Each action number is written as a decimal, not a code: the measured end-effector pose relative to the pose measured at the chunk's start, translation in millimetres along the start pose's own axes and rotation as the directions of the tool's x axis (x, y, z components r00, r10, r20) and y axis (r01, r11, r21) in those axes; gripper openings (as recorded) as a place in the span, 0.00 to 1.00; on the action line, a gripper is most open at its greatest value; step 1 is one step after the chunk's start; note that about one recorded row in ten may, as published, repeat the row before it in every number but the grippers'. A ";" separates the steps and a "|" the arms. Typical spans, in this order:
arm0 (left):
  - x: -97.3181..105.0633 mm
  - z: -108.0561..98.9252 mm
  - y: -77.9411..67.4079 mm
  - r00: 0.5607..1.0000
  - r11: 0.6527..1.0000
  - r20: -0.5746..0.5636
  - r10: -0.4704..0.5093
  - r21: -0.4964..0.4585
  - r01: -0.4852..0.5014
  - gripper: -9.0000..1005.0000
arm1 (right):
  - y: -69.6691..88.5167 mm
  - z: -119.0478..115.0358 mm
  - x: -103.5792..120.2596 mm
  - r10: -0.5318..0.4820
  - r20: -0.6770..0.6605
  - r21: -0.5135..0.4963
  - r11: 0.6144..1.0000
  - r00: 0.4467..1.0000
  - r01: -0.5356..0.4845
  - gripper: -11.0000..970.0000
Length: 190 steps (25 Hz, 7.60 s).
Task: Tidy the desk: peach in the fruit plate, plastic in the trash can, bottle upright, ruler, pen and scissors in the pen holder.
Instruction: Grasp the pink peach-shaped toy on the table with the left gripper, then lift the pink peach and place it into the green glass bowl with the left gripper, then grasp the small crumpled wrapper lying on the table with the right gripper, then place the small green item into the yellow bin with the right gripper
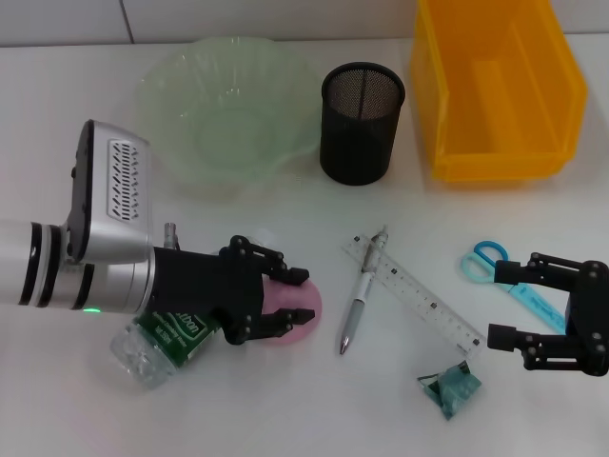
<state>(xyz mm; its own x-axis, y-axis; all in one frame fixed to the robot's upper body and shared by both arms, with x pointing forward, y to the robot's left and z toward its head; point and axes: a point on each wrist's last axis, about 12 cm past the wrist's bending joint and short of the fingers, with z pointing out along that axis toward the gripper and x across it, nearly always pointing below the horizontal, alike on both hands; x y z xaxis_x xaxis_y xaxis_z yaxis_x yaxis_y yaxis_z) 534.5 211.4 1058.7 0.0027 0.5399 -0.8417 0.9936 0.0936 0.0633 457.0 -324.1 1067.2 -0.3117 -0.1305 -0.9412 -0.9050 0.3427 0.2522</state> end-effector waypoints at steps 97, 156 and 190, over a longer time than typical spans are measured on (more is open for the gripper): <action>22.7 -33.9 -42.1 0.920 0.983 0.353 -0.167 -0.017 0.185 0.79 | -7.8 3.7 -162.2 0.150 -0.553 0.144 0.986 0.819 -0.083 0.86; 21.1 -31.4 -36.8 0.938 0.987 0.313 -0.146 -0.011 0.158 0.78 | 24.2 173.4 -96.7 -0.316 -0.908 -0.282 0.947 0.277 0.155 0.55; 15.4 -30.4 -32.4 0.940 0.991 0.317 -0.129 -0.004 0.137 0.78 | -91.3 86.8 -207.4 -0.004 -0.618 0.494 0.776 0.786 0.392 0.30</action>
<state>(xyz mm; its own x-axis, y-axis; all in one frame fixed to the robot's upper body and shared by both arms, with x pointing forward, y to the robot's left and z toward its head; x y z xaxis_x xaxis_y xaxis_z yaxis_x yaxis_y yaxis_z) 498.9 242.1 1060.1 -0.0896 0.2305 -0.9689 0.9841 0.1701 -0.0506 629.4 -247.6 1219.8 -0.4207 -0.6787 -0.6020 -0.6815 0.6745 -0.2841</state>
